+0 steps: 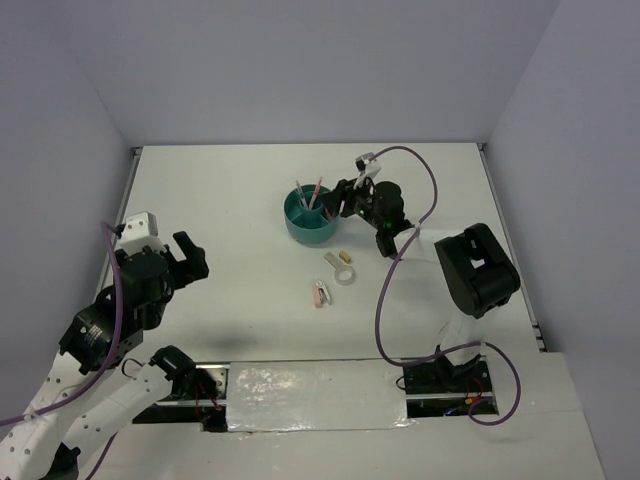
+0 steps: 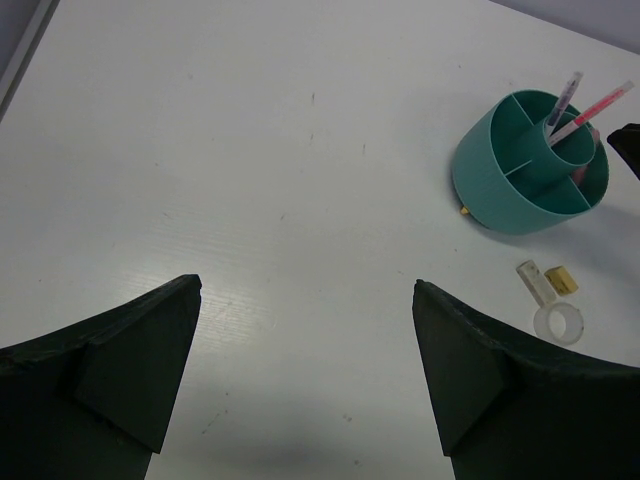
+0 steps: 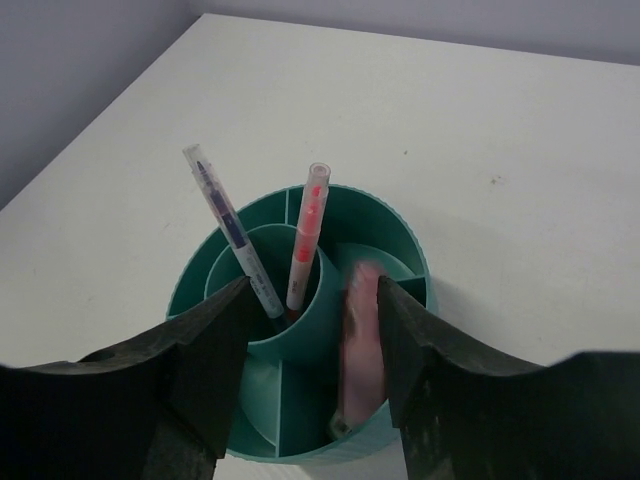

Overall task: Sort the stationery into containers
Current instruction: Place the stationery in the storage box, then pick up the stationery from the center of the board.

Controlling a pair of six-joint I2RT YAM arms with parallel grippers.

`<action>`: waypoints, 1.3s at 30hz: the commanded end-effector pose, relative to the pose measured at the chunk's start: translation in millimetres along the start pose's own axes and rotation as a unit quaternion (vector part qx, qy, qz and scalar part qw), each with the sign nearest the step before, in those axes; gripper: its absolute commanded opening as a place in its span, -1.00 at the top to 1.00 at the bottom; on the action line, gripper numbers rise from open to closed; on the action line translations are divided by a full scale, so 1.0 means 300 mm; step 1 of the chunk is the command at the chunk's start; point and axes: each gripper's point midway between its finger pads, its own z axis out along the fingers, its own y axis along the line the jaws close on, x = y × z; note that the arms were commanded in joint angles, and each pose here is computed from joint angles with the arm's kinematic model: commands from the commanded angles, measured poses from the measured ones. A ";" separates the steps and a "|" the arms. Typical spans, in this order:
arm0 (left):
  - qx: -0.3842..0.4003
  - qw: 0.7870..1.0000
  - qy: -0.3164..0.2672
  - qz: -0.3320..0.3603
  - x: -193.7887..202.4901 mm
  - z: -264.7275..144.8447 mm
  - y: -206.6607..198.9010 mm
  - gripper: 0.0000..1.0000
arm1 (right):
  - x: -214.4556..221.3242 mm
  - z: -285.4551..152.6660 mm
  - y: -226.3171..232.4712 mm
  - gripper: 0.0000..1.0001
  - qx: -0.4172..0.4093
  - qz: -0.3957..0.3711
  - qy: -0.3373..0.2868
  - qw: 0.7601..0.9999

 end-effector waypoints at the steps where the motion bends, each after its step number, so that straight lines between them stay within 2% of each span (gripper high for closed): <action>1: 0.008 1.000 -0.009 0.001 -0.013 0.009 -0.015 -0.99 | -0.105 0.019 0.025 -0.22 -0.021 -0.017 -0.047 0.999; 10: 0.009 1.000 -0.008 0.002 -0.010 0.010 -0.016 -0.99 | -0.193 -0.043 0.085 -0.39 -0.040 -0.025 -0.072 0.996; 13: 0.002 1.000 -0.010 -0.001 -0.013 0.010 -0.008 -0.99 | -0.235 -0.091 0.110 -0.66 -0.009 -0.019 -0.059 0.998; 14: -0.003 1.000 -0.010 -0.002 -0.014 0.009 -0.002 -0.99 | -0.250 -0.122 0.098 -0.77 0.027 -0.018 -0.045 0.998; 15: -0.012 1.000 -0.010 -0.010 -0.014 0.010 0.005 -0.99 | -0.246 -0.133 0.119 -0.99 0.040 -0.029 -0.035 0.998; 18: -0.060 0.998 -0.014 -0.021 -0.022 0.008 0.057 -0.99 | -0.210 -0.203 0.062 -0.99 0.134 -0.009 0.026 0.991; 22: -0.074 0.997 -0.007 -0.014 -0.011 0.016 0.069 -0.99 | -0.127 -0.280 0.046 -0.99 0.161 -0.007 0.098 0.982; 24: -0.066 0.998 -0.008 -0.012 -0.013 0.020 0.060 -0.99 | -0.089 -0.320 0.040 -0.95 0.168 -0.005 0.125 0.978; 26: -0.062 0.998 -0.010 -0.015 -0.016 0.019 0.057 -0.99 | -0.038 -0.354 0.039 -0.78 0.164 -0.007 0.145 0.976; 28: -0.059 0.998 -0.011 -0.014 -0.017 0.018 0.055 -0.99 | -0.016 -0.388 0.023 -0.51 0.182 -0.011 0.161 0.970; 31: -0.051 0.999 -0.011 -0.014 -0.017 0.018 0.048 -0.99 | 0.071 -0.425 0.018 -0.26 0.175 -0.031 0.214 0.961; 35: -0.043 0.999 -0.005 -0.008 -0.010 0.025 0.034 -0.99 | 0.181 -0.431 0.056 -0.10 0.120 -0.064 0.280 0.950; 39: -0.036 0.999 -0.004 -0.006 -0.010 0.027 0.025 -0.99 | 0.238 -0.405 0.052 -0.01 0.106 -0.079 0.302 0.944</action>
